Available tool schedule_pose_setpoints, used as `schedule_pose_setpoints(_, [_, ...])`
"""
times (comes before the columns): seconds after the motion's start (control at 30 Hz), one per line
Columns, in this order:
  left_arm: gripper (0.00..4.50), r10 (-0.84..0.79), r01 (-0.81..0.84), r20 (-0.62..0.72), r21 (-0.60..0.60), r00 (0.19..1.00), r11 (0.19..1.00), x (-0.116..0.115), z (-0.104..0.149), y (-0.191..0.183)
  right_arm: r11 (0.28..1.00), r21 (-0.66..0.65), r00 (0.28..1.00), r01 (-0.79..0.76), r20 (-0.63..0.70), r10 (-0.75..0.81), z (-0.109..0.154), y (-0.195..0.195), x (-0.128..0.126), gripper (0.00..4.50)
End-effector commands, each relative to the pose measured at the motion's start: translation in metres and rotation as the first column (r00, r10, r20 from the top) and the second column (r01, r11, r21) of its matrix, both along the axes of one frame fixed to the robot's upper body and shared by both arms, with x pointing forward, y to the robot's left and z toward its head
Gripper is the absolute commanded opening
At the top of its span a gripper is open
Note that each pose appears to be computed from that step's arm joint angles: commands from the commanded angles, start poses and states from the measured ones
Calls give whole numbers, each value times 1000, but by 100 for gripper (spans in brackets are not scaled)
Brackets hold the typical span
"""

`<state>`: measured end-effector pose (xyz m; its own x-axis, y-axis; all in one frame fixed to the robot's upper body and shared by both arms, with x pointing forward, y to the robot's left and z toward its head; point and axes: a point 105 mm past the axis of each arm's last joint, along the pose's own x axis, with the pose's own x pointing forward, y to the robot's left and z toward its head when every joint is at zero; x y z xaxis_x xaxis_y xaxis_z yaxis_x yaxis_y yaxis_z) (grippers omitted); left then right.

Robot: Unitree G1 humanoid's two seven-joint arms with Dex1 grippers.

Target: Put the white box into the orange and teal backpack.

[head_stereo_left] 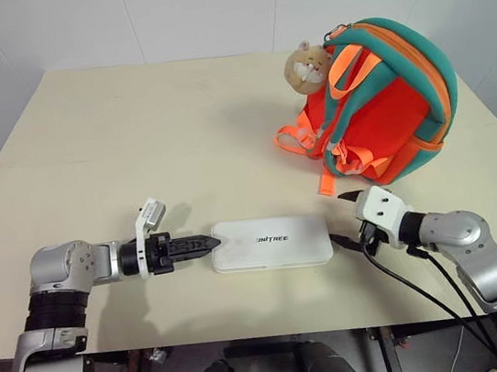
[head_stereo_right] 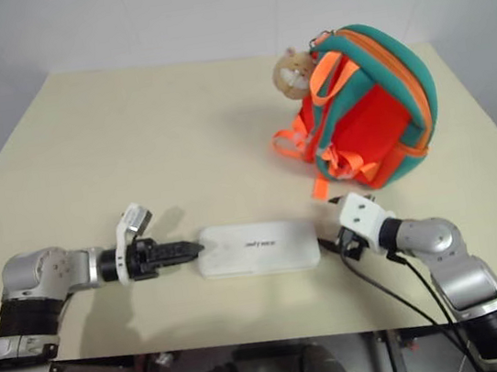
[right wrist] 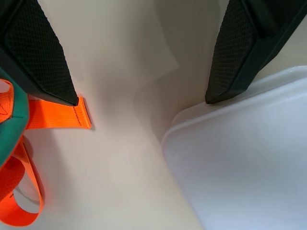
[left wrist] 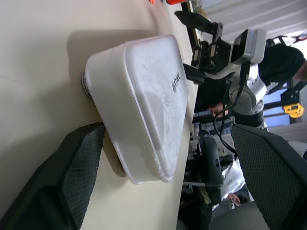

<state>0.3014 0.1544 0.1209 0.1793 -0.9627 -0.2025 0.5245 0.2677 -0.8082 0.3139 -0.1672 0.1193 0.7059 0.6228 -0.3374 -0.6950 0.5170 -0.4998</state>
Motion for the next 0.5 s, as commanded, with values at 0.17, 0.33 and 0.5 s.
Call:
schedule_pose_setpoints(0.17, [443,-44,45,48,-20,998,999,7,4,-25,998,44,998,-42,44,40,11,12,-1,450])
schedule_pose_setpoints(0.33, [443,-39,40,41,-30,998,999,4,2,-30,998,45,999,-38,41,36,10,11,-2,450])
schedule_pose_setpoints(0.5, [443,-7,8,40,-29,999,1000,5,-2,-30,998,47,999,-37,38,35,10,11,-2,450])
